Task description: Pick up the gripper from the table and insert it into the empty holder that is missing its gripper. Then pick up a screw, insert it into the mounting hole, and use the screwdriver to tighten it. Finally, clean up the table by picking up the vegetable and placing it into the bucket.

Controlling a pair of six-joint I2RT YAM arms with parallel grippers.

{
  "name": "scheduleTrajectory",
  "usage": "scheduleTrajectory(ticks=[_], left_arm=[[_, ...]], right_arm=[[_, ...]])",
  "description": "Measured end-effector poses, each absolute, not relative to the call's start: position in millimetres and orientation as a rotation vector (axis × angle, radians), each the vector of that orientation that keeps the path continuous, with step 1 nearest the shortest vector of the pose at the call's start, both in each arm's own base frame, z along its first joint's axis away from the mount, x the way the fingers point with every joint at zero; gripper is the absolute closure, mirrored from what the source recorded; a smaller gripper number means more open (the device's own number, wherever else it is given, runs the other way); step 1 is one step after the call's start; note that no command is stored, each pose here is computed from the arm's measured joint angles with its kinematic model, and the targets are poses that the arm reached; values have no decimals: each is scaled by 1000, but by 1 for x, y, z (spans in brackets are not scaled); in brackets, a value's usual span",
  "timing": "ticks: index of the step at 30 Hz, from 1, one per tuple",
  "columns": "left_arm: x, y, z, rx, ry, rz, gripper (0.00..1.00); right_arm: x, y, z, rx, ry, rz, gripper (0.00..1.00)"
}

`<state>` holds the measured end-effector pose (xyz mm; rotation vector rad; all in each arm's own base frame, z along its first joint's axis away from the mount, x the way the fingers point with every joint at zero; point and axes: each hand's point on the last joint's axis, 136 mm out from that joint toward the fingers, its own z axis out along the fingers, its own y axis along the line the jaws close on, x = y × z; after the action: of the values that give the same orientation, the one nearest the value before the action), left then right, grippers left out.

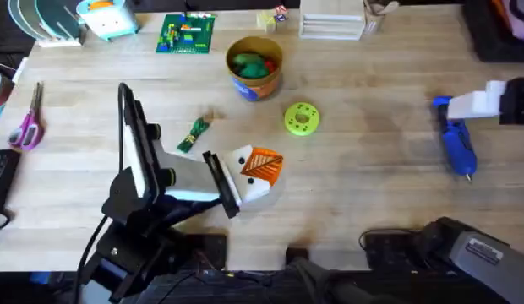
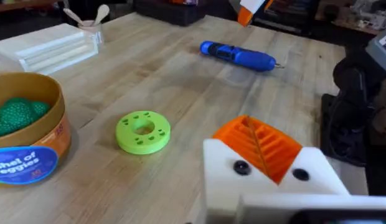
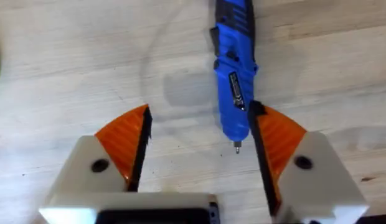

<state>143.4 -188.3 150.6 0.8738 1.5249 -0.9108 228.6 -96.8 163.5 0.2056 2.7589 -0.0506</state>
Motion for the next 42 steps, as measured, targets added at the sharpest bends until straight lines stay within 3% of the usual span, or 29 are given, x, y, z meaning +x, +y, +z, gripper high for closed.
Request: scheduleTrajectory(ticks=[17, 42], left_arm=[[143, -188, 151, 874, 1527, -911, 990], [143, -188, 150, 874, 1528, -911, 990]], right_arm=[[250, -114, 83, -126, 2991, 47, 105], [282, -149, 50, -379, 2924, -65, 97]])
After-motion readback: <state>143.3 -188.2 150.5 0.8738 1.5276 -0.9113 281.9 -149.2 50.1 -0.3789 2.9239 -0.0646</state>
